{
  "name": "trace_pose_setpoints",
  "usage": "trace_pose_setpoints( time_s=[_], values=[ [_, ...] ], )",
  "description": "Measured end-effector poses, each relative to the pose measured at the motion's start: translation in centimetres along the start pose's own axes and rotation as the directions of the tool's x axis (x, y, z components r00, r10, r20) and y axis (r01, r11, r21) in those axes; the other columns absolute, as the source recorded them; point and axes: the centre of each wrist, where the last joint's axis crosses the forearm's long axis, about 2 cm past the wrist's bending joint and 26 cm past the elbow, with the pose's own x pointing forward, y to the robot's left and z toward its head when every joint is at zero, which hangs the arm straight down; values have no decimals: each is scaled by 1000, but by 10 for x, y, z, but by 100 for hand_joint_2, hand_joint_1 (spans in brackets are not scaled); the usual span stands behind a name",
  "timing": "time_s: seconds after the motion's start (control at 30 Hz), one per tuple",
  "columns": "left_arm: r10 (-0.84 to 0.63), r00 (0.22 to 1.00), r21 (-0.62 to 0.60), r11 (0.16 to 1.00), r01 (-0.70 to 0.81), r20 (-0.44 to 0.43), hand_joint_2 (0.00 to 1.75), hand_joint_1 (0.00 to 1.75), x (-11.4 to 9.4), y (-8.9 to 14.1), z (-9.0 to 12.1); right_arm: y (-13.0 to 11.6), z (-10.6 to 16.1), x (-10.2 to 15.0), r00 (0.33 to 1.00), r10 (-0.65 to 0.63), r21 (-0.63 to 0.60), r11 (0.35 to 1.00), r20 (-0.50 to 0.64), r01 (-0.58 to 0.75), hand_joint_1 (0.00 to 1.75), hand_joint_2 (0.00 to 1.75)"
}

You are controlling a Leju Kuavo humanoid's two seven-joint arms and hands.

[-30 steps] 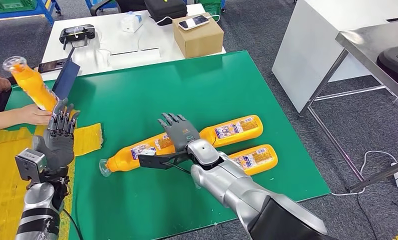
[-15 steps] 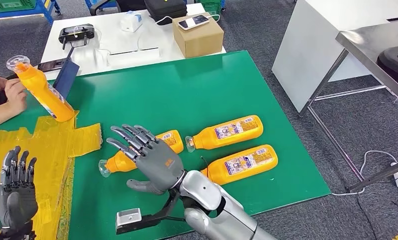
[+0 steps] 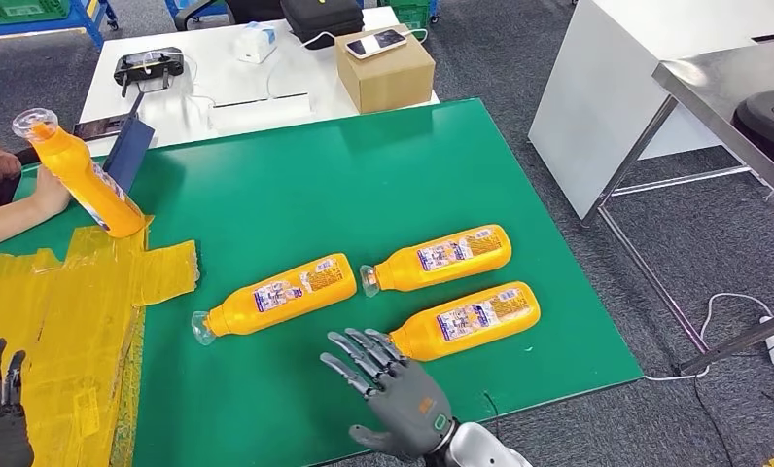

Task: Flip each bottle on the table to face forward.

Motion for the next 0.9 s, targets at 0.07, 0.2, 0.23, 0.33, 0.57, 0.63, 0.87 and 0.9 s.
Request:
trace_pose_setpoints(
  time_s=[0.07,0.2,0.23,0.33,0.57,0.63,0.87,0.9],
  values=[
    [-3,1000,12,1000,3,-4,0,0,2,2,3,0,18,-7,998,18,26,1000,-59,-17,0,175],
    [-4,1000,28,1000,4,-13,0,0,5,6,10,-5,53,-11,986,57,51,997,-154,-49,0,175],
    [-3,1000,31,999,4,-16,0,0,5,7,12,-7,60,-12,983,66,56,997,-172,-58,0,175],
    [-3,1000,39,999,4,-22,0,0,6,9,15,-14,76,-15,972,95,69,994,-216,-82,0,175],
    [-5,1000,44,999,7,-26,0,0,7,10,16,-30,96,-30,947,121,86,991,-296,-100,0,175],
    [-7,1000,44,999,8,-26,0,0,7,10,16,-34,100,-37,940,120,99,991,-320,-93,0,175],
    [-11,1000,50,999,12,-18,0,0,6,9,11,-48,102,-69,925,112,129,989,-364,-68,0,175],
    [-11,1000,52,999,12,-17,0,0,5,9,11,-50,102,-74,923,112,137,988,-368,-65,0,175]
  ],
)
